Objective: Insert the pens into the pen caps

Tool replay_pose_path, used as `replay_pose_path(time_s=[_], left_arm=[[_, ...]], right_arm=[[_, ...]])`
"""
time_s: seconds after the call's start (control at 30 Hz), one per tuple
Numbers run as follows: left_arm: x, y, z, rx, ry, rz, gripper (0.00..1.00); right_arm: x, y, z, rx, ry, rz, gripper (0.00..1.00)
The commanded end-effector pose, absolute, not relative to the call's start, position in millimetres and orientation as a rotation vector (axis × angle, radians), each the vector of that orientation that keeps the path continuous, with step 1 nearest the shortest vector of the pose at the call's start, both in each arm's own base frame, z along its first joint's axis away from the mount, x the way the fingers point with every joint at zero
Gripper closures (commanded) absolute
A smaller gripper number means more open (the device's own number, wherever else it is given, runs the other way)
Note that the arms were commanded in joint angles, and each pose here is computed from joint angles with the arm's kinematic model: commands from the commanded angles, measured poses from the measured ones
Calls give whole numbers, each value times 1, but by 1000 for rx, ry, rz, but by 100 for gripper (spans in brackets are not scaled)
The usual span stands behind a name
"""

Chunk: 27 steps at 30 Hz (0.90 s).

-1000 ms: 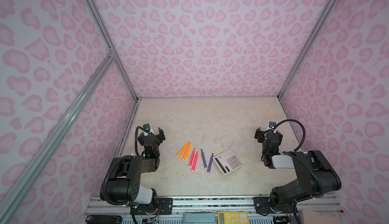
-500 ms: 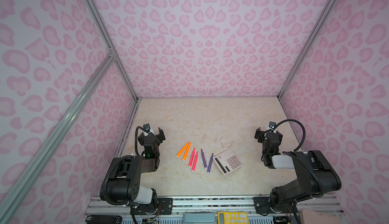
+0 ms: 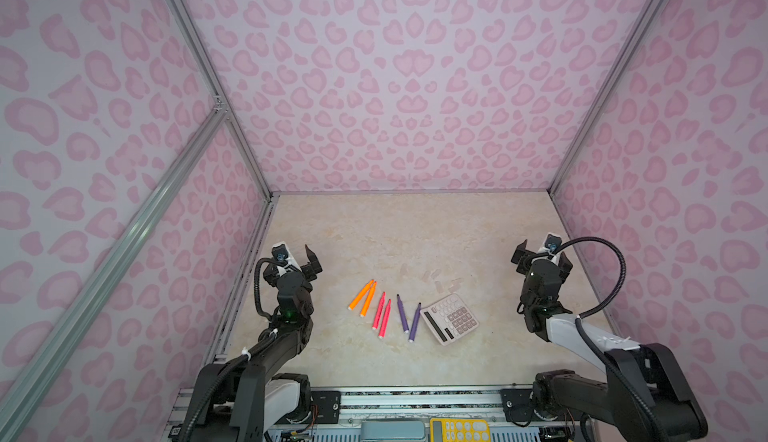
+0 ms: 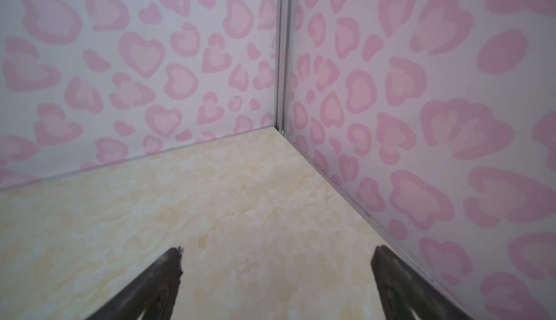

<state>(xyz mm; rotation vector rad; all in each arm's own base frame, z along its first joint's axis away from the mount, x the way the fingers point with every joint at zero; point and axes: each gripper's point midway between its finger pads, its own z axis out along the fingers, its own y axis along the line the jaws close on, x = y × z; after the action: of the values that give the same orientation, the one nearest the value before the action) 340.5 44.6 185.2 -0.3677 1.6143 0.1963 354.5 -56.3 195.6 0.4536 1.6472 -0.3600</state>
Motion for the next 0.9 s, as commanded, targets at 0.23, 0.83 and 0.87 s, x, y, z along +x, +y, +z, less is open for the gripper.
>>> replay_pose_path(time_s=[0.23, 0.83, 0.87], left_arm=[[293, 40, 229, -640, 1696, -69, 2], [292, -39, 128, -506, 2266, -436, 2], [290, -41, 122, -498, 2291, -432, 3]], right_arm=[[306, -51, 203, 808, 1754, 97, 0], [310, 2, 232, 601, 1736, 423, 0], [320, 13, 227, 570, 1799, 418, 0]])
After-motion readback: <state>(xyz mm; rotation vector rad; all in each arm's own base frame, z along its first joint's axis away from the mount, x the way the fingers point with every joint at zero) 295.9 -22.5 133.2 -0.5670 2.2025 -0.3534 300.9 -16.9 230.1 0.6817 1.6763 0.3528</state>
